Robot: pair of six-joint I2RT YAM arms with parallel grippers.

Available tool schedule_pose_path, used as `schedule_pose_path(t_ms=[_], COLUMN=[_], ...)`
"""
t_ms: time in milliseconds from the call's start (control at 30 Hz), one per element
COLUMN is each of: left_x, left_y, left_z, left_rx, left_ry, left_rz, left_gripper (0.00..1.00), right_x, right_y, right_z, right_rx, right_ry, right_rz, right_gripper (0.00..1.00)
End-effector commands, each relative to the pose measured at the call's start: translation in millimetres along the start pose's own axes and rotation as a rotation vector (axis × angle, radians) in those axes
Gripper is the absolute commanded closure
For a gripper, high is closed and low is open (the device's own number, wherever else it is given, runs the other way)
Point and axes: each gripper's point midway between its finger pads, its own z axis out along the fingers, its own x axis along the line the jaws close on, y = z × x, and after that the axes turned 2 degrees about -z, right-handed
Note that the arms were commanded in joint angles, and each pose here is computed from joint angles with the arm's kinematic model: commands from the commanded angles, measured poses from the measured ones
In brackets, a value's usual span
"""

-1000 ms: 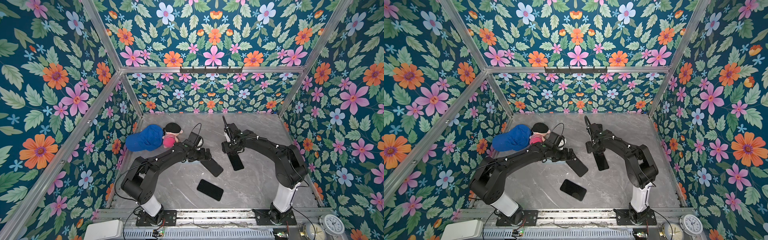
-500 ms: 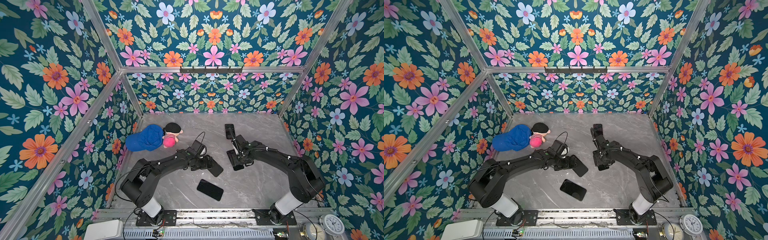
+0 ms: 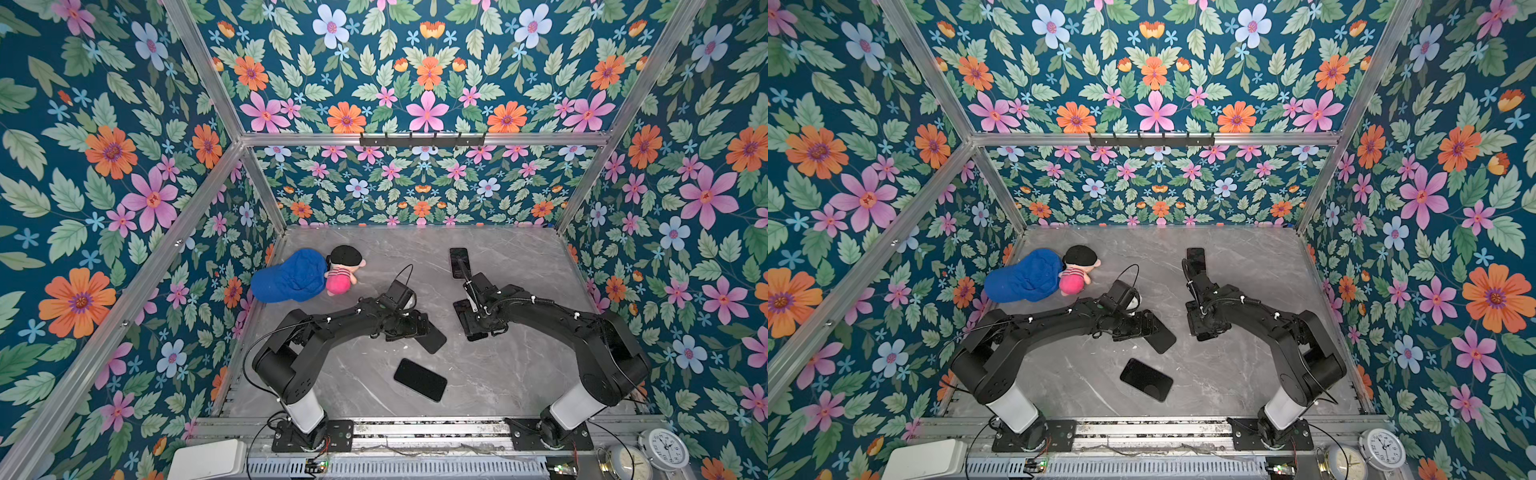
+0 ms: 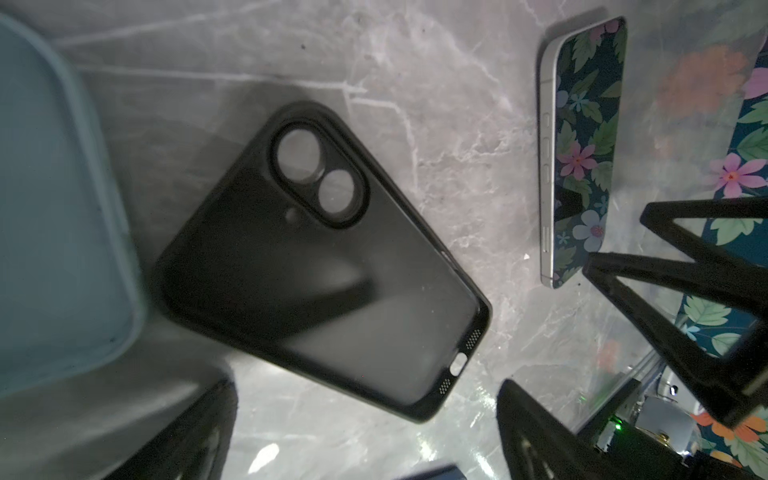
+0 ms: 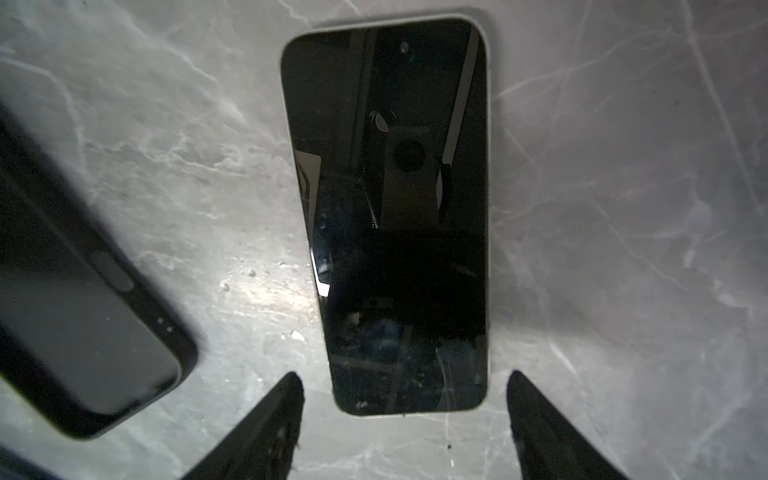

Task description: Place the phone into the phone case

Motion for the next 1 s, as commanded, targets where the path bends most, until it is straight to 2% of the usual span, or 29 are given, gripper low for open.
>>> schedule_pose_path(t_ms=[0, 167, 333, 400, 800, 967], left_x=[-5.6, -5.7, -6.7, -8.7, -15.5, -18.5], left_y=[3.5, 3.1, 4.7, 6.0, 14.5, 16.8], left_z=[1.8, 5.1, 7.1, 8.1, 8.4, 4.5], left_rx=[-0.004, -0.001, -0.004, -0.004, -0.019, -0.025], left_ry=[-0.021, -0.028, -0.035, -0.042, -0.054, -0.054], left_rz=[0.013, 0.012, 0.009, 0.007, 0.008, 0.016], left_gripper=[0.01, 0.01, 0.01, 0.01, 0.01, 0.01], right_x=[-1.8, -5.6, -5.9, -6.4, 1.4, 3.3], right_y=[-6.6, -12.5, -10.0, -12.1, 0.3, -2.2], right_z=[-1.0, 2.3, 6.0, 16.5, 27.0, 34.5], right_rx=[0.019, 0.05, 0.055, 0.083, 0.085, 0.106], right_ry=[-0.007, -0.03, -0.029, -0.032, -0.005, 0.011], right_rz=[0.03, 0.041, 0.059, 0.062, 0.063, 0.073], right_gripper=[0.22, 0.21, 0.15, 0.15, 0.15, 0.18])
